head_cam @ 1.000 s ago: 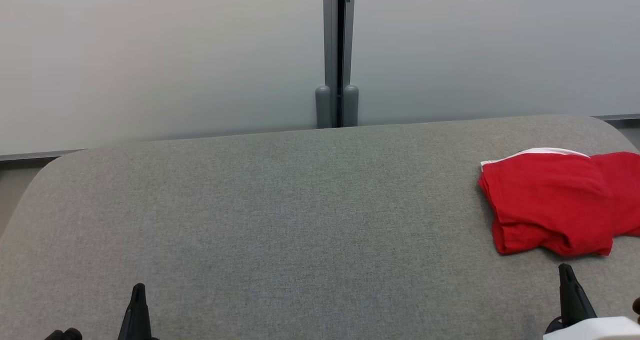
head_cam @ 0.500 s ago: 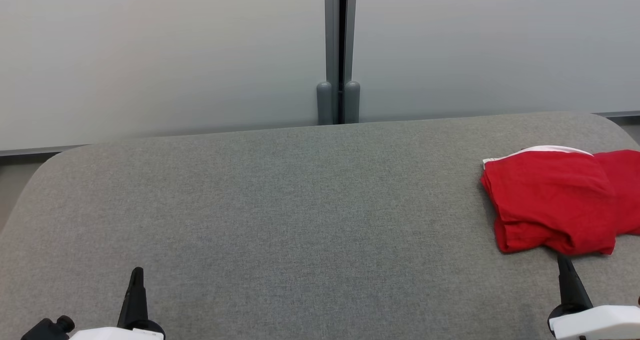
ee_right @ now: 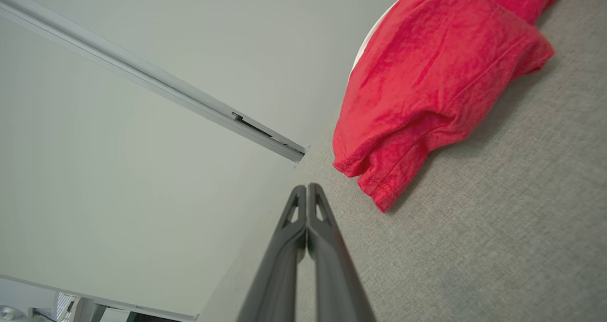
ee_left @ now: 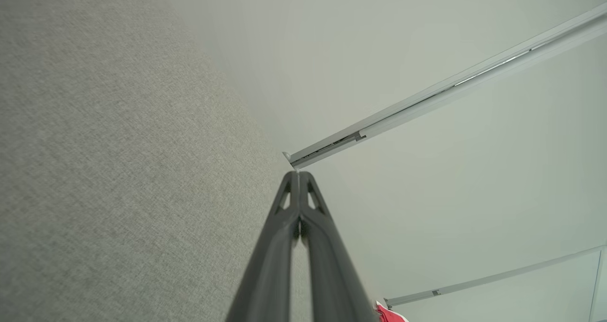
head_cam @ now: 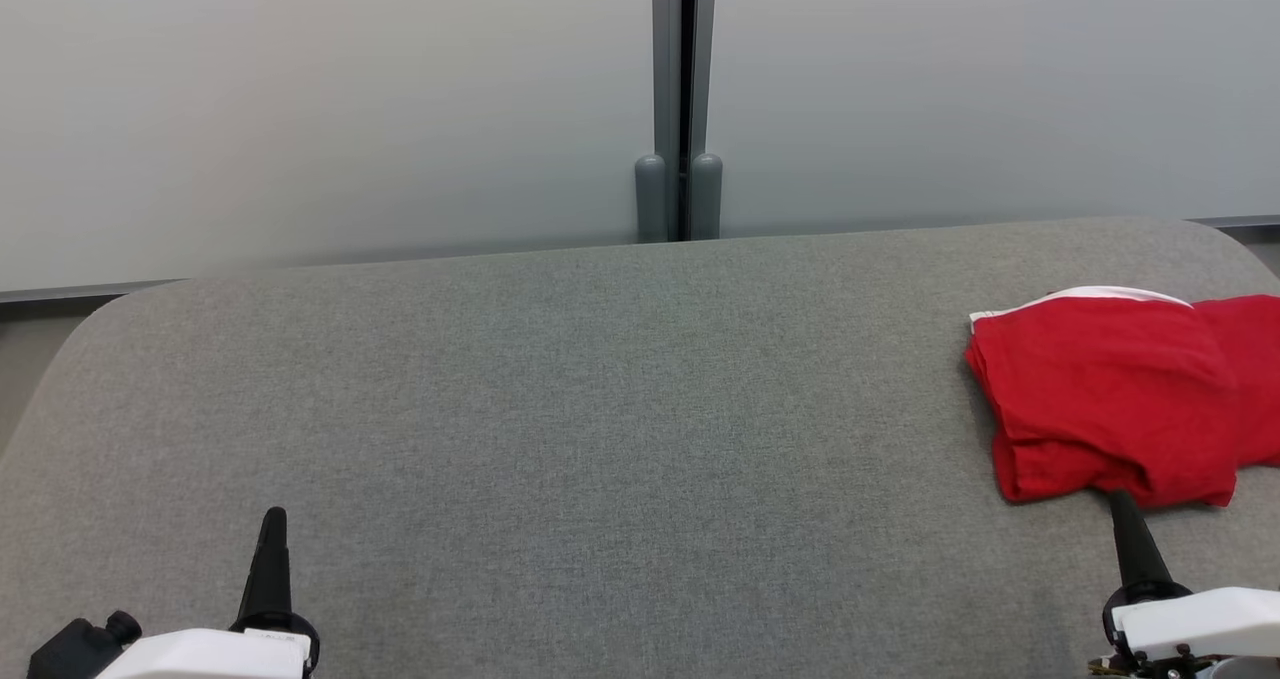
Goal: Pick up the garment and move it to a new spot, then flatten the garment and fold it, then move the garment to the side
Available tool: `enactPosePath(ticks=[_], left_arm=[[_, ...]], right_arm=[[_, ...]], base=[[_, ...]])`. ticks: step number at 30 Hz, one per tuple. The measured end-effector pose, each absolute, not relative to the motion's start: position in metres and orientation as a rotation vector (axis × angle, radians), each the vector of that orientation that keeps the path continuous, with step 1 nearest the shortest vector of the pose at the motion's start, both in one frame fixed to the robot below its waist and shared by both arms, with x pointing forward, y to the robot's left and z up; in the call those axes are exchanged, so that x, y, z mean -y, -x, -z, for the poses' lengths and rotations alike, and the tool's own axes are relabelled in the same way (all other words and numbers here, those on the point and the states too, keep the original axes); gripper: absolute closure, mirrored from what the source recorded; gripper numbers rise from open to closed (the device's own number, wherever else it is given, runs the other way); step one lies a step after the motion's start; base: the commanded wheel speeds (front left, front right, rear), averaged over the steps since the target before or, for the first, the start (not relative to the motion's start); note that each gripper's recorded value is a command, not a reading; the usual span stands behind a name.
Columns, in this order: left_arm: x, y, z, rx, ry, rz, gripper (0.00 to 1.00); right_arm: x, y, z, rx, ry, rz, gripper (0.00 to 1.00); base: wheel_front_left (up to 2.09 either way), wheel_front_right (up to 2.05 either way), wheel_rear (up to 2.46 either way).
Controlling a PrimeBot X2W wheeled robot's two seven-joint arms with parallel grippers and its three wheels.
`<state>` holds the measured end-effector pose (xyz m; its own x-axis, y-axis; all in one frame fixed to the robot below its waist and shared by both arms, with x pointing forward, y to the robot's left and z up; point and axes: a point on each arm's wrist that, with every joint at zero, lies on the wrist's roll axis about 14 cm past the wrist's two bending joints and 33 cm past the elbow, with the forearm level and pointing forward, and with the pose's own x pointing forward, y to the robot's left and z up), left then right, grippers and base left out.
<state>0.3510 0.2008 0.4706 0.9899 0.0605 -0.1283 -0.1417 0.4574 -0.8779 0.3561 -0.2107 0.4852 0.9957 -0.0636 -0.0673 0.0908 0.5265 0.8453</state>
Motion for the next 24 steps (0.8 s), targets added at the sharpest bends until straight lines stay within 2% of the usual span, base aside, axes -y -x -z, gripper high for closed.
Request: enactPosePath(ticks=[24], left_arm=[[-0.199, -0.368, -0.485, -0.055, 1.314, -0.082, 1.00]], right_arm=[[0.206, -0.370, -0.494, -0.019, -1.269, 0.063, 1.00]], base=[[0.00, 0.00, 0.00]])
